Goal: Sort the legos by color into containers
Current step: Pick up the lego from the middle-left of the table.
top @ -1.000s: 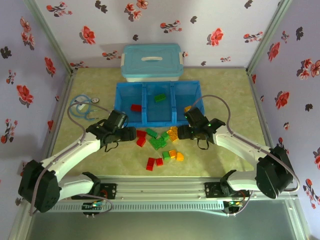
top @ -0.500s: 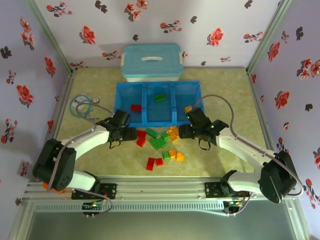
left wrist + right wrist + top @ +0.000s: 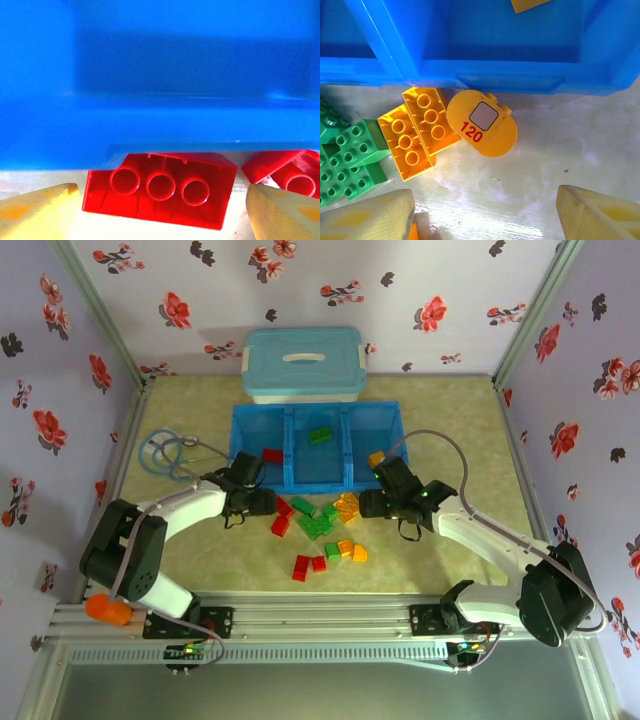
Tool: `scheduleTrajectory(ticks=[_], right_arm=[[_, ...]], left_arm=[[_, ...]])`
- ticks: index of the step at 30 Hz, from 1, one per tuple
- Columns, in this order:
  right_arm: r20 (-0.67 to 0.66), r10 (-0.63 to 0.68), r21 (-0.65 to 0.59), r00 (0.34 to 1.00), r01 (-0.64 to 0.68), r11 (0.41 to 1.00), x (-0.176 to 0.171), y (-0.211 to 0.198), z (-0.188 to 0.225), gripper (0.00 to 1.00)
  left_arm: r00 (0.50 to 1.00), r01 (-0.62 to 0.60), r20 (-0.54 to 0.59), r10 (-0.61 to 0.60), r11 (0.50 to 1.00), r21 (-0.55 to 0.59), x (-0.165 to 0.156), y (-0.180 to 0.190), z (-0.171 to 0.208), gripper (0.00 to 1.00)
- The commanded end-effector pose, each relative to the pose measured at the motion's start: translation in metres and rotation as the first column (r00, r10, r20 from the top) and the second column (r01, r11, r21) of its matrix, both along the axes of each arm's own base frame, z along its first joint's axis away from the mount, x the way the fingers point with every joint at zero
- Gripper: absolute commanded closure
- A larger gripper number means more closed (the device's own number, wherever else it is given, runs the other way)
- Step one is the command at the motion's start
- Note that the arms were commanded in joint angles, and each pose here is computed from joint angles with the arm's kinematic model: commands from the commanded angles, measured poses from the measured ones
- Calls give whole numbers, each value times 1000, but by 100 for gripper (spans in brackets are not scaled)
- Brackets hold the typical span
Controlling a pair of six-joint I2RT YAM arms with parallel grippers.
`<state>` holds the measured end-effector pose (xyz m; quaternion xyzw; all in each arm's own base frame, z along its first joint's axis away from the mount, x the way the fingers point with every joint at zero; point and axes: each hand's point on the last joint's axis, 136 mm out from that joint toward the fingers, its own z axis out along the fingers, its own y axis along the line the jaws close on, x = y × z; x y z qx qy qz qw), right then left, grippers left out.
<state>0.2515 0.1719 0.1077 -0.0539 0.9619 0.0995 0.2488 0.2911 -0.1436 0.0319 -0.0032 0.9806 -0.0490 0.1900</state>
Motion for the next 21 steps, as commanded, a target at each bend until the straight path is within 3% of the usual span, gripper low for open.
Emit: scheduleTrajectory(ticks=[1, 16, 21], right_arm=[[24, -18, -6, 1000, 18, 1000, 1, -3, 1, 25], [37, -31, -5, 999, 31, 1000, 4, -3, 4, 25], [51, -34, -8, 998, 35, 999, 5, -5, 8, 25]], left_arm=[[1000, 27, -3, -27, 1000, 10, 7, -2, 1, 16], [1000, 22, -12, -22, 1000, 13, 1, -1, 1, 40], [999, 18, 28, -17, 1000, -8, -10, -4, 22, 42]])
